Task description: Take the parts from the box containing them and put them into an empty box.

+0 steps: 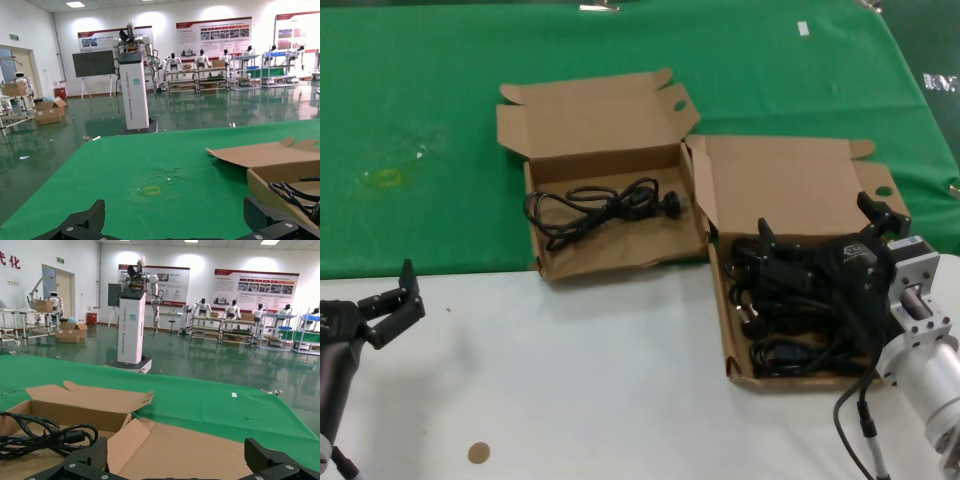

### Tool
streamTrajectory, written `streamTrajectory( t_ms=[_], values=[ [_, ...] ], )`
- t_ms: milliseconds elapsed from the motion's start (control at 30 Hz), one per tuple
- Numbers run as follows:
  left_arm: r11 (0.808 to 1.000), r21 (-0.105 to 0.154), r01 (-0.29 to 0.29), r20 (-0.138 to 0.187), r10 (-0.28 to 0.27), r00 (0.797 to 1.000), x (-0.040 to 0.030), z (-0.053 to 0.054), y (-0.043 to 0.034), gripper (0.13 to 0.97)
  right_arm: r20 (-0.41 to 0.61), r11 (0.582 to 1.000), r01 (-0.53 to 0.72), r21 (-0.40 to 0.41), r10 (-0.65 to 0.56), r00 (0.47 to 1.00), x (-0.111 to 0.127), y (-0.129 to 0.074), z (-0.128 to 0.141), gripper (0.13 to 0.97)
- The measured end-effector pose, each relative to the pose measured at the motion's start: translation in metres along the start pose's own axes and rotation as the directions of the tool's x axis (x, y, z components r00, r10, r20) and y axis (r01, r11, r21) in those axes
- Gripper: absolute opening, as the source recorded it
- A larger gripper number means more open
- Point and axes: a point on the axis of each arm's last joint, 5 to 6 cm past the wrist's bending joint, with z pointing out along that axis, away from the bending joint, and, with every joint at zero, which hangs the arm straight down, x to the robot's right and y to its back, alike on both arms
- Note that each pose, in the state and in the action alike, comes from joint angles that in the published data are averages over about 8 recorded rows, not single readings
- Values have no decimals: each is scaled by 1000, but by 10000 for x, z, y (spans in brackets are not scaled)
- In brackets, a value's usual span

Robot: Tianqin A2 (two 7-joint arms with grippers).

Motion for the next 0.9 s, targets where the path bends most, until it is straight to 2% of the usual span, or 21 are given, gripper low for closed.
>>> streamTrajectory(
  t_ms=[900],
  values=[
    [1000,0,0,0,0,1000,0,0,0,966,0,1000,0,0,0,1000,0,0,0,966]
  ],
)
